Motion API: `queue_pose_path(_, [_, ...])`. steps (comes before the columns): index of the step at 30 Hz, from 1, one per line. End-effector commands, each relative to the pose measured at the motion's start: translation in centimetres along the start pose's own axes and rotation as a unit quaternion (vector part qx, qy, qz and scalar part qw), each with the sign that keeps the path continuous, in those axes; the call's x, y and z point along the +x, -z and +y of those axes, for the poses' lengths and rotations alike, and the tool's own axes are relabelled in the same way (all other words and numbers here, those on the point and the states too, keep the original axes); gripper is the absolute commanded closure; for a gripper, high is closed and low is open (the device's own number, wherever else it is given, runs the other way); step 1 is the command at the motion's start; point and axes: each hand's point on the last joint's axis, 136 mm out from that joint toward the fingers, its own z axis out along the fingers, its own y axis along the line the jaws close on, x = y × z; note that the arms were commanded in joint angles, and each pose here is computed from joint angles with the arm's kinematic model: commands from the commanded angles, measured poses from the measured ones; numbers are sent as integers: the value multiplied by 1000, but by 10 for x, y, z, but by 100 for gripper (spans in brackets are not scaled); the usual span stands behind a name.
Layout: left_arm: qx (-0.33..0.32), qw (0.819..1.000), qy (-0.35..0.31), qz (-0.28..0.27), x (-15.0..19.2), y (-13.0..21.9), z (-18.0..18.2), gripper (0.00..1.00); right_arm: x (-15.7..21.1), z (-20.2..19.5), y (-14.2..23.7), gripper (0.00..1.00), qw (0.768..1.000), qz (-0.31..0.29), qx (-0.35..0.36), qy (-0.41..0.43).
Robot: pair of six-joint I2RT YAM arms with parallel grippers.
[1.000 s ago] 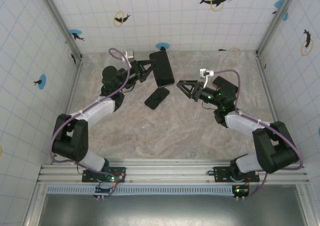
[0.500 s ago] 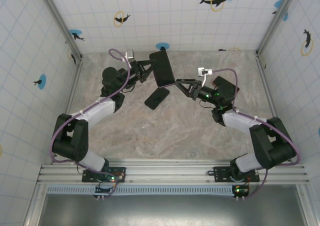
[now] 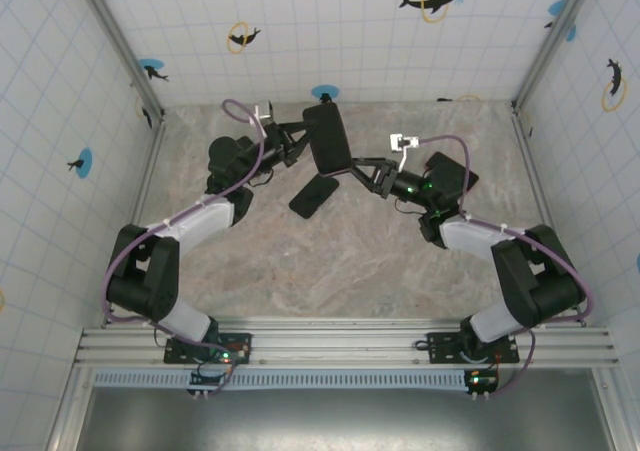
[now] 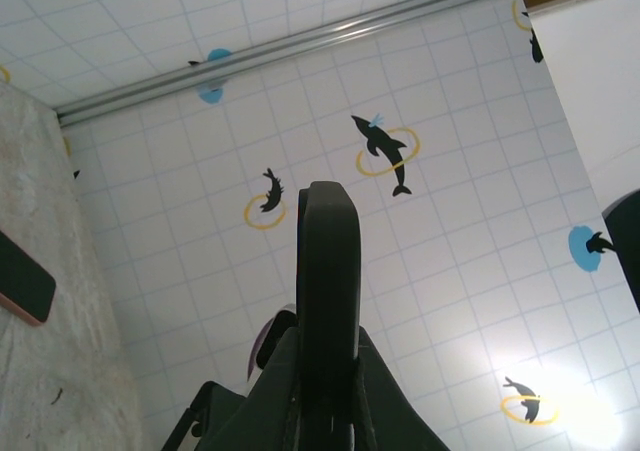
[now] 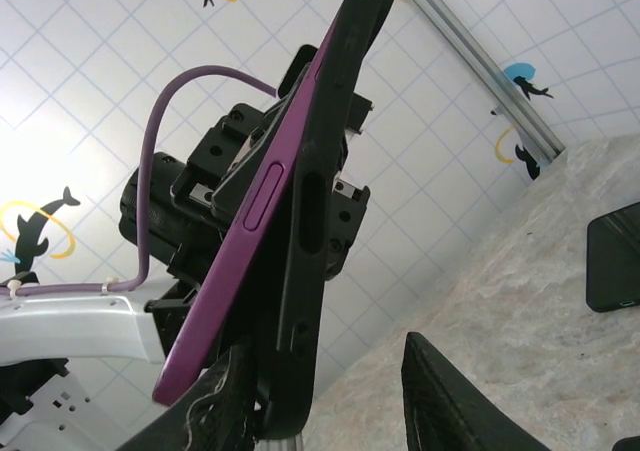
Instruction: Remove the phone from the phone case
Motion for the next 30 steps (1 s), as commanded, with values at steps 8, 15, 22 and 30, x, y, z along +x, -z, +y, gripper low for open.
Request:
queue_pose_path(8, [16, 999, 35, -37, -7, -1, 10, 100, -9, 9, -10, 61, 996, -56, -12, -74])
queue_pose_path(15, [13, 997, 59, -41, -9, -4, 32, 100, 4, 8, -10, 67, 985, -87, -20, -149])
queue_pose_path(22, [-2, 997, 75, -11, 11, -15, 44, 100, 2, 0, -13, 75, 980, -111, -7, -166])
queue_pose_path(30, [-13, 997, 79, 13, 21, -15, 52, 100, -2, -12, -12, 86, 977, -133, 10, -168])
